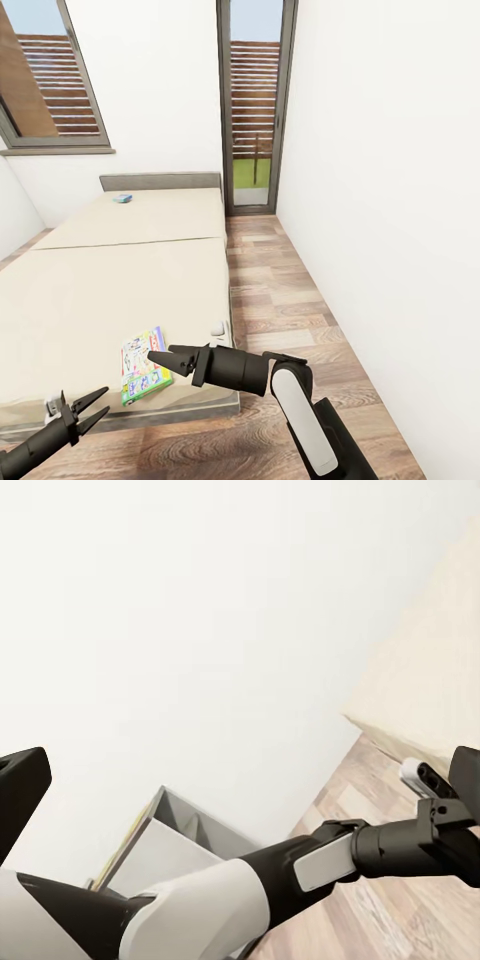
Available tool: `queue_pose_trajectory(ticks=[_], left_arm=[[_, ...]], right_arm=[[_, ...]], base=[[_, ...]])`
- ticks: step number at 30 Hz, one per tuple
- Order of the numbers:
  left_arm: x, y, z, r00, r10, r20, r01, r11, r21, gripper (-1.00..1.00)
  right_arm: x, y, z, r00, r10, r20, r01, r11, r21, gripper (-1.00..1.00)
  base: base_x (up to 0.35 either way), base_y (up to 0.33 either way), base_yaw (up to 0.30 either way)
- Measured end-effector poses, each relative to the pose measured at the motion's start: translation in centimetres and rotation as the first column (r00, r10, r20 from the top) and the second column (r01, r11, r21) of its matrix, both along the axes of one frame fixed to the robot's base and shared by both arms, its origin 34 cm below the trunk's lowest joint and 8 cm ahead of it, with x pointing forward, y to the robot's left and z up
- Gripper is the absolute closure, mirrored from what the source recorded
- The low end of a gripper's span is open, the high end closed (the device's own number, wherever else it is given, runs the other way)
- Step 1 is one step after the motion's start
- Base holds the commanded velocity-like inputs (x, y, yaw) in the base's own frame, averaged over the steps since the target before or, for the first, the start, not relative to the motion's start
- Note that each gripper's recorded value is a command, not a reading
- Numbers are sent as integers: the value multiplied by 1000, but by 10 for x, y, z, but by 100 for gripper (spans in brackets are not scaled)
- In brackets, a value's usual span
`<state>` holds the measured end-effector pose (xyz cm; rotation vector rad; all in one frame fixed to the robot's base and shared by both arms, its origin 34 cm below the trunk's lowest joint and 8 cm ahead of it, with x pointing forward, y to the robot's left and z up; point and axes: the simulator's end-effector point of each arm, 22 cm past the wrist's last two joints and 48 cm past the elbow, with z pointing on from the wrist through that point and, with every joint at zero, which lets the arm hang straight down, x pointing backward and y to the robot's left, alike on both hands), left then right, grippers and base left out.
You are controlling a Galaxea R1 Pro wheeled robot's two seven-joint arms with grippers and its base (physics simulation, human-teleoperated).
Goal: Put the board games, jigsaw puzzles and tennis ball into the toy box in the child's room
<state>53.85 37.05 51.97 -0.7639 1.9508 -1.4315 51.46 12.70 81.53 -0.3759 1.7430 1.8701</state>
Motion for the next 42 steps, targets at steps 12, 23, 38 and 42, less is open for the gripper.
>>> queue_pose_trajectory(ticks=[12,23,38,42], left_arm=[[0,-1,3,1000,-2,9,2,1000,-8,-100],[1,-2,9,999,-6,32,7,1000,-28,-100],[-2,-2,-3,999,-6,33,7,1000,-29,-100],[-2,-2,-3,999,-6,33,7,1000,-29,-100]], right_arm=[[0,0,0,1000,0,0,0,1000,0,-100],[0,0,0,1000,0,0,0,1000,-1,-100],[-2,0,-13,1000,-1,0,1,1000,-1,-100],[-3,0,-13,1000,0,0,0,1000,-2,-100]], base=[[0,0,0],[0,0,0],[0,0,0],[0,0,0]])
